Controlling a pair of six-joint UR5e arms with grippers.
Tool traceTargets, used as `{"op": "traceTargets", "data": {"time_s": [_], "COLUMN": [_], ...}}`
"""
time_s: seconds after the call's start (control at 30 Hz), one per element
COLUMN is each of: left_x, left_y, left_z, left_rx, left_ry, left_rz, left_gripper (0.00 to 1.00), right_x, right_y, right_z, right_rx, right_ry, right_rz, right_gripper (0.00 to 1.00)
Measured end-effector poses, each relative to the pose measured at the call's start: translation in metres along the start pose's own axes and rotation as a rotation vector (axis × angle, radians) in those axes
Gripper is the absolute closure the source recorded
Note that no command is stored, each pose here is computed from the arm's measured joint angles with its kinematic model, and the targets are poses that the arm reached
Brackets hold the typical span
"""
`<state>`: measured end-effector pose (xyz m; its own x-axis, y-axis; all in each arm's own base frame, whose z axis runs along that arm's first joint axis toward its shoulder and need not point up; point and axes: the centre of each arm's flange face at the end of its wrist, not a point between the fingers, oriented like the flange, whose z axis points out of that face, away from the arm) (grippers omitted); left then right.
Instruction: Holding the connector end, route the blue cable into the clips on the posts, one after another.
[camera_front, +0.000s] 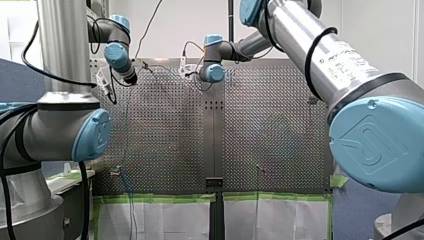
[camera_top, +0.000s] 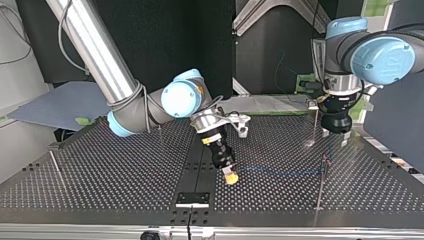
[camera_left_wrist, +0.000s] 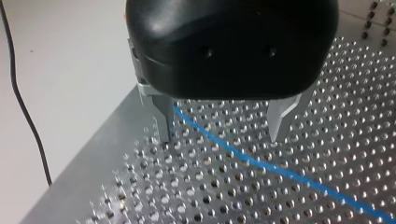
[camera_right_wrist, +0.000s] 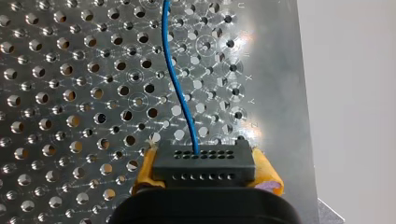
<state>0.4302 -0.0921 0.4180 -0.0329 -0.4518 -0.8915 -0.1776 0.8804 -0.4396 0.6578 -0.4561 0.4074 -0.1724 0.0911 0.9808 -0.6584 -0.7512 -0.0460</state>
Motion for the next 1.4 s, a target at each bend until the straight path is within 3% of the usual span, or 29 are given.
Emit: {"op": "traceTargets", "data": {"time_s": [0.33,0.83,1.17,1.4], "left_x": [-0.023,-0.020,-0.025,-0.031], "left_y": [-0.015,-0.020,-0.032,-0.037], "left_z": [-0.028,-0.024,-0.031,-0.030], "left_rx": [0.040,0.090,0.161,0.163], "left_ry": [-0.047,-0.040,-0.056,-0.057], "left_rz": [0.046,0.174,0.258,0.314], "left_gripper": [0.00,0.00,0.00,0.00], "right_x": [-0.001,-0.003,-0.004,-0.004], "right_y": [0.000,0.000,0.000,0.000], "right_z": [-0.001,-0.001,-0.001,-0.001], "right_rx": [0.001,-0.001,-0.002,-0.003], "right_ry": [-0.006,-0.015,-0.018,-0.019], "right_rz": [0.000,0.003,0.003,0.003], "right_gripper": [1.00,1.00,1.00,1.00]}}
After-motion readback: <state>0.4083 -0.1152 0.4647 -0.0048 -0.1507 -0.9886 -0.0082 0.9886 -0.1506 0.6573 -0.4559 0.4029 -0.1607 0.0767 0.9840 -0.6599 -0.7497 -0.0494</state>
